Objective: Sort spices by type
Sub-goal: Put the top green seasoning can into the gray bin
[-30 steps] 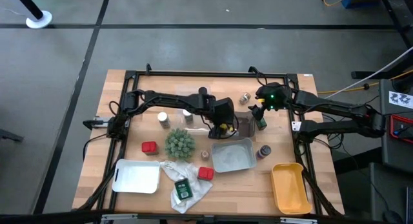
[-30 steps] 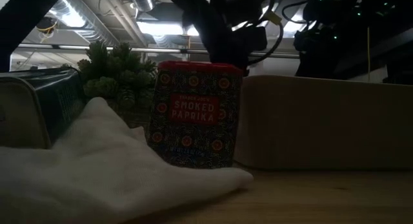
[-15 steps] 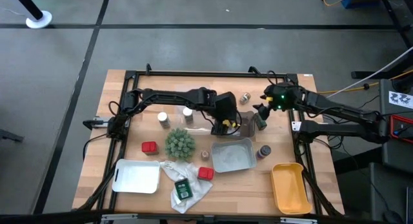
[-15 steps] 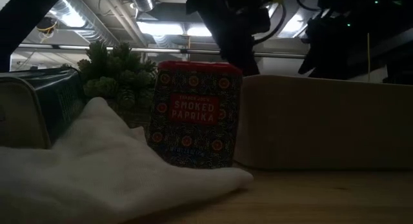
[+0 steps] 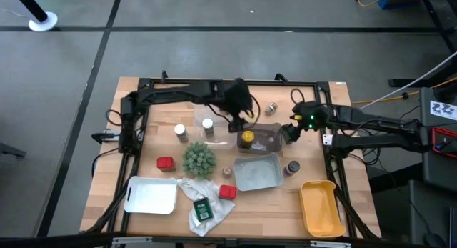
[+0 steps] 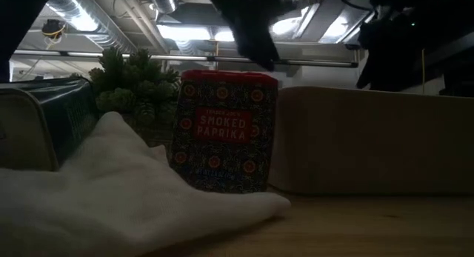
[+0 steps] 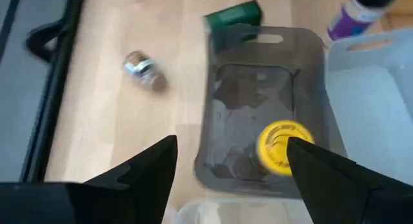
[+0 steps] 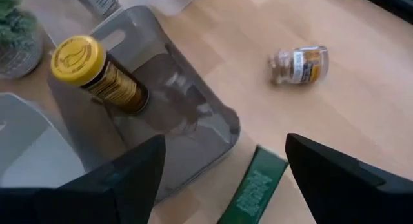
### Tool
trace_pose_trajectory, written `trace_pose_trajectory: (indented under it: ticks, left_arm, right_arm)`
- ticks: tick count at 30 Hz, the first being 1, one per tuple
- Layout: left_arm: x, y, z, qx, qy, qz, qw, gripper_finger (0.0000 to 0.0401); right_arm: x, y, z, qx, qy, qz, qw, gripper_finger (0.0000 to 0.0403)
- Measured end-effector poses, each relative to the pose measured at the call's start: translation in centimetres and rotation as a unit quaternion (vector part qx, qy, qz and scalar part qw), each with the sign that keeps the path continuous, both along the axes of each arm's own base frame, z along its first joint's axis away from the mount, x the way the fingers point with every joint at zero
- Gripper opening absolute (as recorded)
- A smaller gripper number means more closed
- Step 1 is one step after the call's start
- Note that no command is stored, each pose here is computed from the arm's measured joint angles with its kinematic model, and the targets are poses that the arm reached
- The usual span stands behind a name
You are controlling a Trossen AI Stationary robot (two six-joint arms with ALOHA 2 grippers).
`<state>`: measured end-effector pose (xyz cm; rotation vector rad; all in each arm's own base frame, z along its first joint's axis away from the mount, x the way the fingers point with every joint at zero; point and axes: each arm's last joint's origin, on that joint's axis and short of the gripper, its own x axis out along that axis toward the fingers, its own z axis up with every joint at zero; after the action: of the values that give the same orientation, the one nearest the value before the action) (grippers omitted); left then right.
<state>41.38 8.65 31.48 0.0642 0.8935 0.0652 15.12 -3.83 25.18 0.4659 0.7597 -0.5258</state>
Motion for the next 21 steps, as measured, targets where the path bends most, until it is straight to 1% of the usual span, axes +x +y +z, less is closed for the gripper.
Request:
trace_pose_trajectory:
  ticks: [3, 6, 11, 14, 17, 21]
  left_arm:
    - [-1.7, 0.5, 1.3, -0.012, -0.015, 0.017, 1.0, 0.0276]
    - [-3.5, 0.5, 2.5, -0.01, -0.038, 0.023, 0.999, 0.0276]
    - [-6.4, -0.1, 3.0, -0.012, -0.073, 0.035, 0.997, 0.0276]
    - [-8.2, -0.5, 3.0, -0.01, -0.107, 0.044, 0.993, 0.0276]
    - [-9.9, -0.9, 2.3, -0.01, -0.129, 0.06, 0.99, 0.0276]
    - [-11.8, -1.3, 1.2, -0.011, -0.163, 0.075, 0.984, 0.0276]
  right_arm:
    - [0.1, 1.3, -0.1, -0.011, 0.003, -0.006, 1.0, 0.0319]
    - [0.1, 2.5, -0.2, -0.01, 0.005, -0.017, 1.0, 0.0319]
    - [-0.3, 4.4, -0.5, -0.001, 0.003, -0.048, 0.999, 0.0319]
    - [-0.7, 5.4, -0.6, -0.008, -0.001, -0.061, 0.998, 0.0319]
    - [-1.1, 6.3, -0.6, -0.019, -0.015, -0.078, 0.997, 0.0319]
    - [-1.4, 7.3, -0.8, -0.047, -0.032, -0.1, 0.993, 0.0319]
